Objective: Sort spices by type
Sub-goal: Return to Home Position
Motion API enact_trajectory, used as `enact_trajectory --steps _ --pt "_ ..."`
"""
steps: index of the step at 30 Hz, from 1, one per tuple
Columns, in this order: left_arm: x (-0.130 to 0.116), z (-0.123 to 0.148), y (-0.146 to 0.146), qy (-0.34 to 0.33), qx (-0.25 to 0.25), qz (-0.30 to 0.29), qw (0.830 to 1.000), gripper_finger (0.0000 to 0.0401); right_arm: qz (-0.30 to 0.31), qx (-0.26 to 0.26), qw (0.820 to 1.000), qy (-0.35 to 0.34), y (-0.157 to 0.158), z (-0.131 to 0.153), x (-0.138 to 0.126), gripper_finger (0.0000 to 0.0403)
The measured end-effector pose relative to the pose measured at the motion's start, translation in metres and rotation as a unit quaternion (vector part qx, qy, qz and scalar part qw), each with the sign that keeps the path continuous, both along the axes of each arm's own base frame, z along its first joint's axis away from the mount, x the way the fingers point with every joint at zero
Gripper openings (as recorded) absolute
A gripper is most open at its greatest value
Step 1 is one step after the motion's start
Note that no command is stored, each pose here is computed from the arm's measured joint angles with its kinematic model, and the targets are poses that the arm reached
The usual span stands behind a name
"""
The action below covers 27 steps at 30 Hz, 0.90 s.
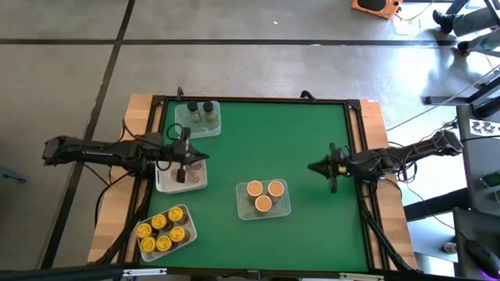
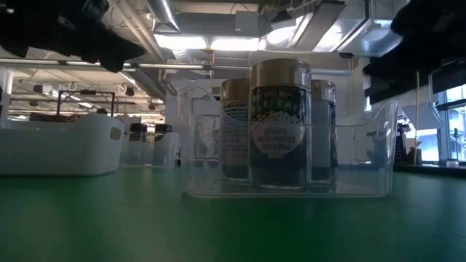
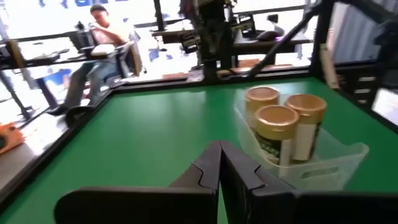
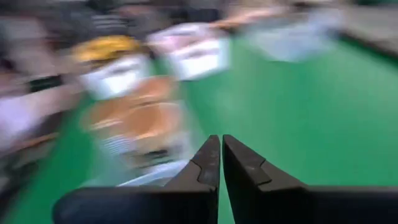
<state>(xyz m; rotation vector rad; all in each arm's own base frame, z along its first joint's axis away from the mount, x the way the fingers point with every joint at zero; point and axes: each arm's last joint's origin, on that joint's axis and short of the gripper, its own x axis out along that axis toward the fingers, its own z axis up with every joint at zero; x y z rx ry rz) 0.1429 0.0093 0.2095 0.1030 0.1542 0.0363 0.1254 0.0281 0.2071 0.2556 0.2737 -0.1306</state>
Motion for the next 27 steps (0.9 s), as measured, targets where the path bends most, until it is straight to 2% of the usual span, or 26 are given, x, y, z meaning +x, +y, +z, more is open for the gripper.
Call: enact_trajectory --steps 2,4,6,12,18,27 --pt "-0.001 -0.009 0.001 0.000 -0.002 -0.009 1.000 0.0004 0.080 0.004 0.996 -0.040 0.000 -0.003 -0.001 0.0021" --pt "-0.003 -0.019 0.003 0.000 -0.011 -0.002 1.000 0.0004 0.113 0.002 0.990 -0.084 -0.004 -0.004 0.000 0.0021" --pt "-0.005 -0.025 0.006 -0.011 -0.022 0.011 1.000 0.0003 0.128 -0.004 0.988 -0.085 -0.010 -0.009 -0.003 0.0021" --pt "-0.015 -0.026 0.008 -0.014 -0.040 0.029 0.999 0.0004 0.097 -0.021 0.992 -0.080 -0.019 -0.010 -0.011 0.0021" --pt "-0.022 -0.024 0.007 -0.021 -0.031 0.028 0.999 0.0003 0.068 -0.031 0.994 -0.079 -0.022 -0.012 -0.019 0.0021" --pt "-0.031 -0.029 0.006 -0.031 -0.015 0.023 0.999 0.0004 0.049 -0.033 0.993 -0.102 -0.023 -0.038 -0.023 0.0021"
